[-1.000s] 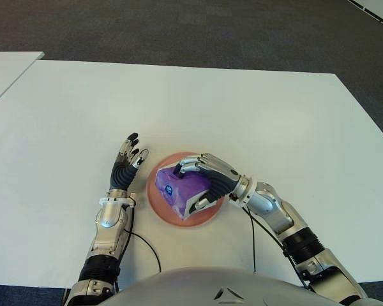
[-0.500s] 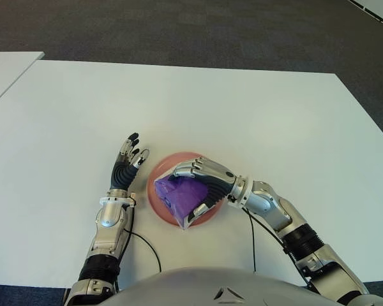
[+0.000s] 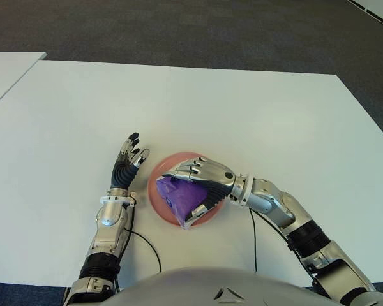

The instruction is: Put the tissue paper into the plate.

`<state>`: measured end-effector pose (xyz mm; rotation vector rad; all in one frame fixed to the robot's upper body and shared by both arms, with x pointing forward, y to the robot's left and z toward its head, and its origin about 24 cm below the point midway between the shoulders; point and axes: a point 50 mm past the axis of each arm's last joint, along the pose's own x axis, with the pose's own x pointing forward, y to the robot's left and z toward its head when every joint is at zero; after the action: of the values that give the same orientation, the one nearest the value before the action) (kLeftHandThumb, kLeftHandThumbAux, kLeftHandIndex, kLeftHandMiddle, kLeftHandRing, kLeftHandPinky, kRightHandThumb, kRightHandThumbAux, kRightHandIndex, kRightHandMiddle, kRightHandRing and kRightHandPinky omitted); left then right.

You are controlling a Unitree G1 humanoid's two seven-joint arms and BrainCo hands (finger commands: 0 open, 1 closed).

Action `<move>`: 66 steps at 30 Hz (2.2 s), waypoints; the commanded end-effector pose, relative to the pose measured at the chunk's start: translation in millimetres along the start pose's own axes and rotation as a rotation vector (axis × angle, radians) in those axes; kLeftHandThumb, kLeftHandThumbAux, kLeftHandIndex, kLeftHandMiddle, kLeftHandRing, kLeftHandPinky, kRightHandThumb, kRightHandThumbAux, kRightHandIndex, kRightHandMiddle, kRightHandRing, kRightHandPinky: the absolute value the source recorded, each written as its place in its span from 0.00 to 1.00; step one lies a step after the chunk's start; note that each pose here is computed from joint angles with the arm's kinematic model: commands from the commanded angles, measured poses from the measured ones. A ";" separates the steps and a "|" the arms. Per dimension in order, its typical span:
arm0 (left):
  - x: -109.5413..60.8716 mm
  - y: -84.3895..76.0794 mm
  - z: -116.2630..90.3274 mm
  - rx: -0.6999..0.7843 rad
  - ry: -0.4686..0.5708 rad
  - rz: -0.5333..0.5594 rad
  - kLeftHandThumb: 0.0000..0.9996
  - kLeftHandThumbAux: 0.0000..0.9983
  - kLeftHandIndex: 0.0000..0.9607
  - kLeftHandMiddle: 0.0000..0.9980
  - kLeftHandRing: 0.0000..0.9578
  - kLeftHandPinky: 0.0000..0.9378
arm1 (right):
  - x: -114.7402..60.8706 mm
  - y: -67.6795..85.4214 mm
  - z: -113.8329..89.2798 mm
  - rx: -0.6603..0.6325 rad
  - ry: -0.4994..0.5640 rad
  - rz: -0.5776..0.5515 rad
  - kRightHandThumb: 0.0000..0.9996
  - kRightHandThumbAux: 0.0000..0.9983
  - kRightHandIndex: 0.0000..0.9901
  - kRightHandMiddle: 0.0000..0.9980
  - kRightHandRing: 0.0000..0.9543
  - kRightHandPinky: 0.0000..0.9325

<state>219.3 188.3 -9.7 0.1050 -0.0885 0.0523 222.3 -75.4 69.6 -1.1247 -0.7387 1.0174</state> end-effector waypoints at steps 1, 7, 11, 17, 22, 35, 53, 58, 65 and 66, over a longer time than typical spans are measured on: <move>-11.3 2.2 -13.3 0.015 0.065 -0.005 0.00 0.47 0.00 0.00 0.00 0.00 | -8.5 13.3 -6.5 0.008 0.059 0.121 0.06 0.26 0.00 0.00 0.00 0.00; -10.6 2.1 -13.0 0.016 0.067 -0.009 0.00 0.47 0.00 0.00 0.00 0.00 | -9.7 10.9 -6.6 0.034 0.046 0.132 0.08 0.21 0.00 0.00 0.00 0.00; -10.1 1.5 -12.8 0.016 0.073 -0.001 0.00 0.46 0.00 0.00 0.00 0.00 | -11.2 5.0 -5.4 0.068 0.015 0.101 0.11 0.18 0.00 0.00 0.00 0.00; -10.3 1.1 -12.4 0.017 0.071 0.002 0.00 0.46 0.00 0.00 0.00 0.00 | -11.5 -6.8 -4.2 0.092 -0.019 0.064 0.12 0.16 0.00 0.00 0.00 0.00; -10.1 1.0 -12.4 0.018 0.065 0.002 0.00 0.46 0.00 0.00 0.00 0.00 | -11.1 -25.1 -5.4 0.106 -0.039 0.017 0.13 0.16 0.00 0.00 0.00 0.00; -7.2 1.3 -11.4 0.004 0.055 0.005 0.00 0.46 0.00 0.00 0.00 0.00 | -25.2 -80.0 -4.6 0.398 -0.069 -0.145 0.15 0.19 0.00 0.00 0.00 0.00; -4.8 -1.7 -6.9 -0.015 0.029 0.035 0.00 0.47 0.00 0.00 0.00 0.00 | -31.8 -83.5 -5.4 0.564 -0.057 -0.228 0.14 0.19 0.00 0.00 0.00 0.00; -5.3 -1.8 -7.0 -0.010 0.031 0.037 0.00 0.47 0.00 0.00 0.00 0.00 | -32.0 -83.4 -4.7 0.564 -0.057 -0.228 0.14 0.19 0.00 0.00 0.00 0.00; -6.6 -1.3 -7.2 -0.003 0.039 0.035 0.00 0.47 0.00 0.00 0.00 0.00 | -32.3 -83.3 -3.2 0.564 -0.058 -0.228 0.14 0.19 0.00 0.00 0.00 0.00; -6.7 -1.2 -7.2 -0.002 0.040 0.035 0.00 0.47 0.00 0.00 0.00 0.00 | -32.3 -83.3 -3.0 0.564 -0.058 -0.228 0.14 0.19 0.00 0.00 0.00 0.00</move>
<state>221.2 189.0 -6.8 0.1011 -0.1083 0.0816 236.0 -112.7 151.5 -0.5189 -0.5835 0.9839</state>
